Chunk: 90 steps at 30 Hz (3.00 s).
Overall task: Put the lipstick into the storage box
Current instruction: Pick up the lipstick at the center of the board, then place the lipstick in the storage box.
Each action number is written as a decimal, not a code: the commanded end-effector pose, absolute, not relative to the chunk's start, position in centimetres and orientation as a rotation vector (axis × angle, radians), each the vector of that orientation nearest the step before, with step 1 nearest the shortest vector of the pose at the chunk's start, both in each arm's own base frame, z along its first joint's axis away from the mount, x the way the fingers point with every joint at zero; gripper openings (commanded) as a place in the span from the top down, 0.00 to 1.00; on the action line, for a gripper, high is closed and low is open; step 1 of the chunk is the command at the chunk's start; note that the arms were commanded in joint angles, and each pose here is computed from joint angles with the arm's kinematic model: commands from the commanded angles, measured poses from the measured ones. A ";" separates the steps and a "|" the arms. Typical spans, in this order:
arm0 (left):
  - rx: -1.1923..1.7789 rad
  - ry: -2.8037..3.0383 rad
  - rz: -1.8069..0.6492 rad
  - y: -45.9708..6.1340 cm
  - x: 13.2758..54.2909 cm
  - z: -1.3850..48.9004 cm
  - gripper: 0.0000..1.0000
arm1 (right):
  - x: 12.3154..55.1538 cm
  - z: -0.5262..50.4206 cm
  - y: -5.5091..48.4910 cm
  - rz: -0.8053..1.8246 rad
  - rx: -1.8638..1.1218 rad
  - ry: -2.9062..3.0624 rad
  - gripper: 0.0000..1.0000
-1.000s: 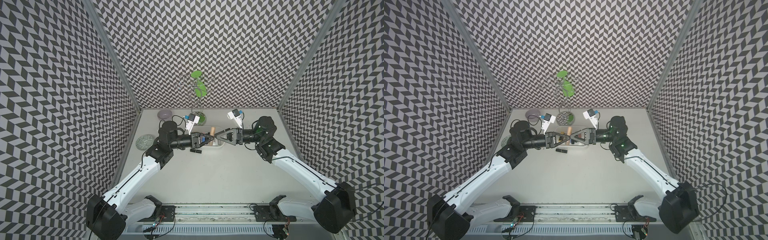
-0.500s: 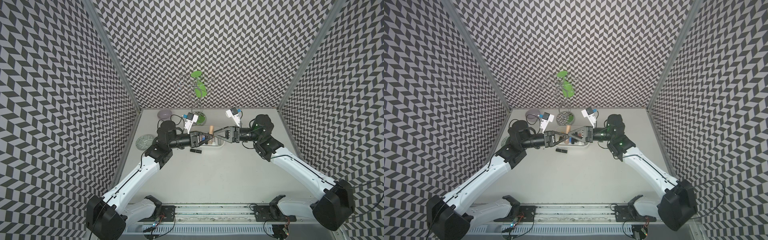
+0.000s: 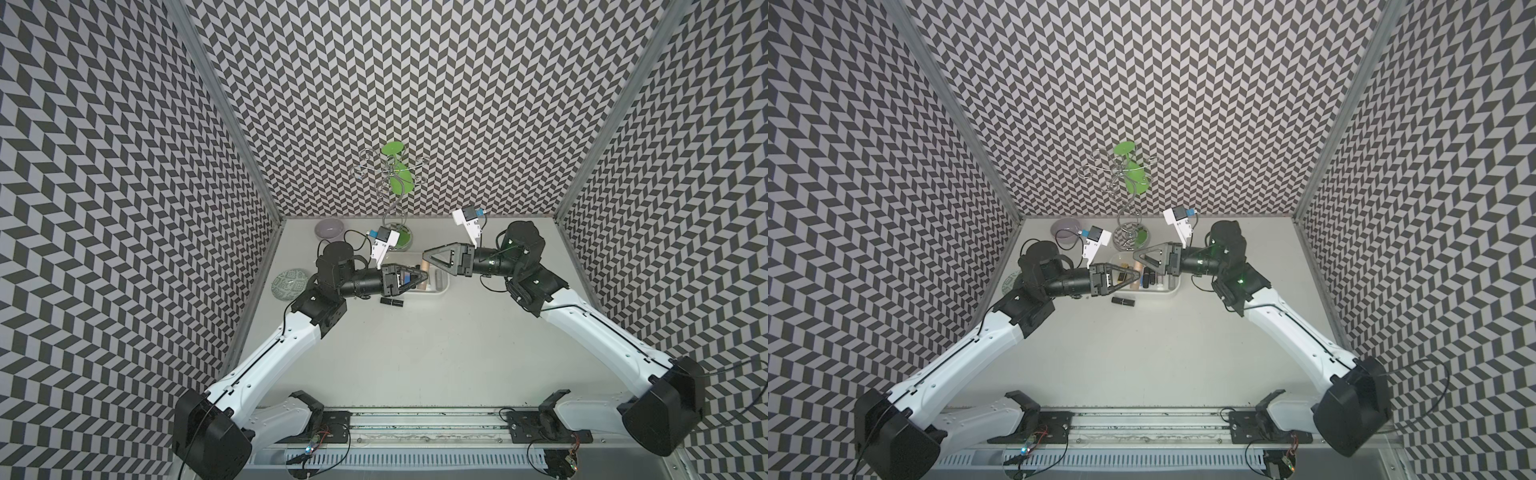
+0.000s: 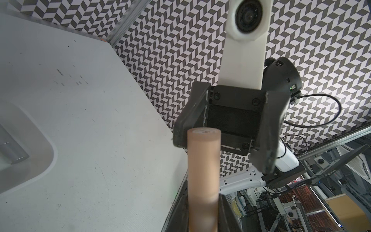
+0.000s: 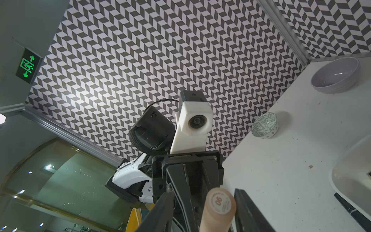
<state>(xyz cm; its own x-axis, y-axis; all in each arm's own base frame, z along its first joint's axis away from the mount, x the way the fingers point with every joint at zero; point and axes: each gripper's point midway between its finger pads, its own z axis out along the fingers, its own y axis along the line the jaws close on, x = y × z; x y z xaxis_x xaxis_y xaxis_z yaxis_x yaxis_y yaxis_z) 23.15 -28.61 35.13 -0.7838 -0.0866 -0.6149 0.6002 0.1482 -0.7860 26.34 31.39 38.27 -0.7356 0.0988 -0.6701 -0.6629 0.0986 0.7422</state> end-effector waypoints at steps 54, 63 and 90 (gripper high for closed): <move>0.217 2.128 -1.173 -22.3 28.5 31.5 0.01 | 33.6 32.2 30.7 1.451 -0.437 2.016 0.81; 0.062 2.354 -0.875 -17.7 28.4 25.7 0.01 | 41.4 21.0 30.3 1.085 -0.365 2.352 0.82; 0.089 2.434 -0.867 -17.8 27.3 22.9 0.01 | 47.1 6.5 26.1 0.495 -0.282 2.691 0.82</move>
